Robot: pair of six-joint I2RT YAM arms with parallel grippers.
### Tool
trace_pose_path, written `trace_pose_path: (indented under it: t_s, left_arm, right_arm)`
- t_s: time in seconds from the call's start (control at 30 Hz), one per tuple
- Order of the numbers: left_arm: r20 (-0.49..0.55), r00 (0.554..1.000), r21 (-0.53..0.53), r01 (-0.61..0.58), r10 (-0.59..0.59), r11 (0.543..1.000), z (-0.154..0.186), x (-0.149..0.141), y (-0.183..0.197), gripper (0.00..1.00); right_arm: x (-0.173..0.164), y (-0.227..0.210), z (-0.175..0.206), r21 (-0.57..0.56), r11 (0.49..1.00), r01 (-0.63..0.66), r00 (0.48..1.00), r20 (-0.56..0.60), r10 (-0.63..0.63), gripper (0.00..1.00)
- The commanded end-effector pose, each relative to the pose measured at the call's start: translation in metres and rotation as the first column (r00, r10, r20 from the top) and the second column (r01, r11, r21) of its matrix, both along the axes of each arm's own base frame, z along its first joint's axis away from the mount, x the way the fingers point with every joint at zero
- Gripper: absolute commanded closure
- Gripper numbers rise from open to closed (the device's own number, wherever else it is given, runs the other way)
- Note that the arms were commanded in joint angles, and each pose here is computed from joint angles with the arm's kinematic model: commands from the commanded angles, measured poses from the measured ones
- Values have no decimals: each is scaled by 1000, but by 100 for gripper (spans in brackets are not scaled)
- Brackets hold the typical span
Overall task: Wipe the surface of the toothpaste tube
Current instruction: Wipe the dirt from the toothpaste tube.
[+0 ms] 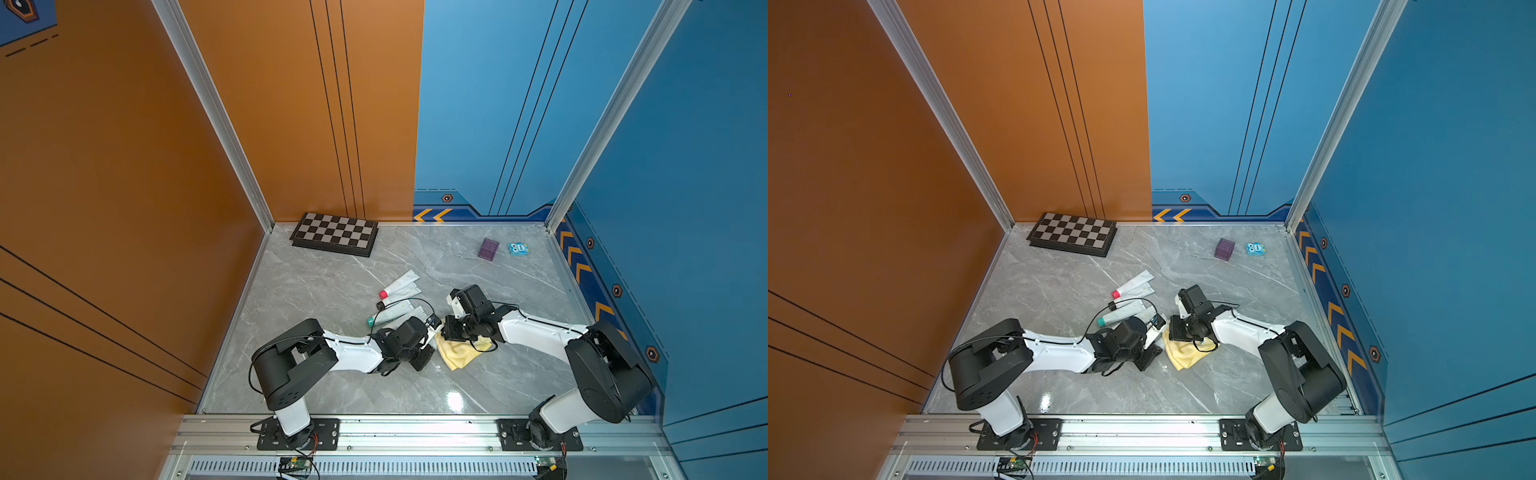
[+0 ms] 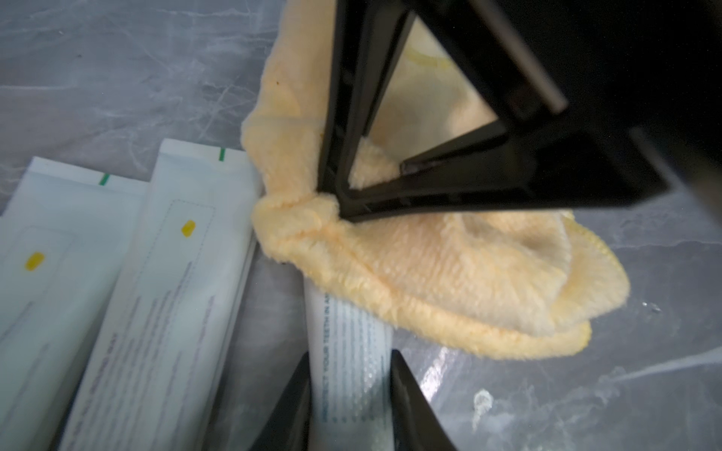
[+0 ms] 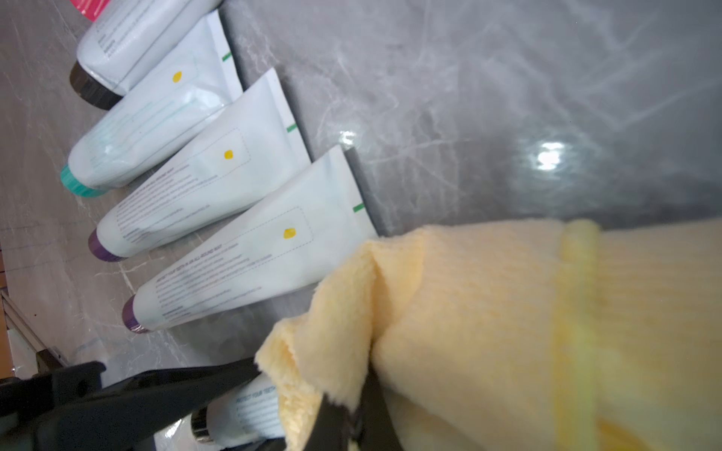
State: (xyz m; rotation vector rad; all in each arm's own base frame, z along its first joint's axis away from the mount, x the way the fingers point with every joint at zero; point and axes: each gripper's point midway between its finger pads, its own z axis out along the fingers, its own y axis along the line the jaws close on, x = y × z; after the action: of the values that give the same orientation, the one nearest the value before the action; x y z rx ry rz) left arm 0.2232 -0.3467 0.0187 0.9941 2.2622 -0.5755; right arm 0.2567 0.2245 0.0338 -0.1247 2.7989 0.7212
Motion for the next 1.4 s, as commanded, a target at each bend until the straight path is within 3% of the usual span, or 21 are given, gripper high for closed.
trace_pose_path:
  t_s: [0.0,0.2,0.7,0.9,1.1,1.37]
  left_arm:
    - [-157,987,194,71,-40,978,-66,-41,35,85]
    - [-156,987,195,68,-37,978,-66,-42,38,85]
    - [-165,986,217,46,-10,975,-70,-52,50,87]
    - [-166,986,240,42,-1,970,-78,-57,53,87]
    - [-164,986,245,46,-5,968,-81,-57,53,88]
    - [-176,984,241,41,2,970,-82,-62,56,88]
  right_arm:
    - [-74,-35,-44,-153,986,-63,956,-292,15,100]
    - [-55,-85,-52,-294,955,27,960,-257,-107,100]
    - [-44,-102,-49,-384,919,85,966,-195,-170,100]
    - [-50,-77,-52,-373,928,-1,972,-219,-86,100]
    - [-71,-31,-60,-274,958,-89,958,-286,7,100]
    - [-51,-71,-66,-296,953,64,950,-276,-149,100]
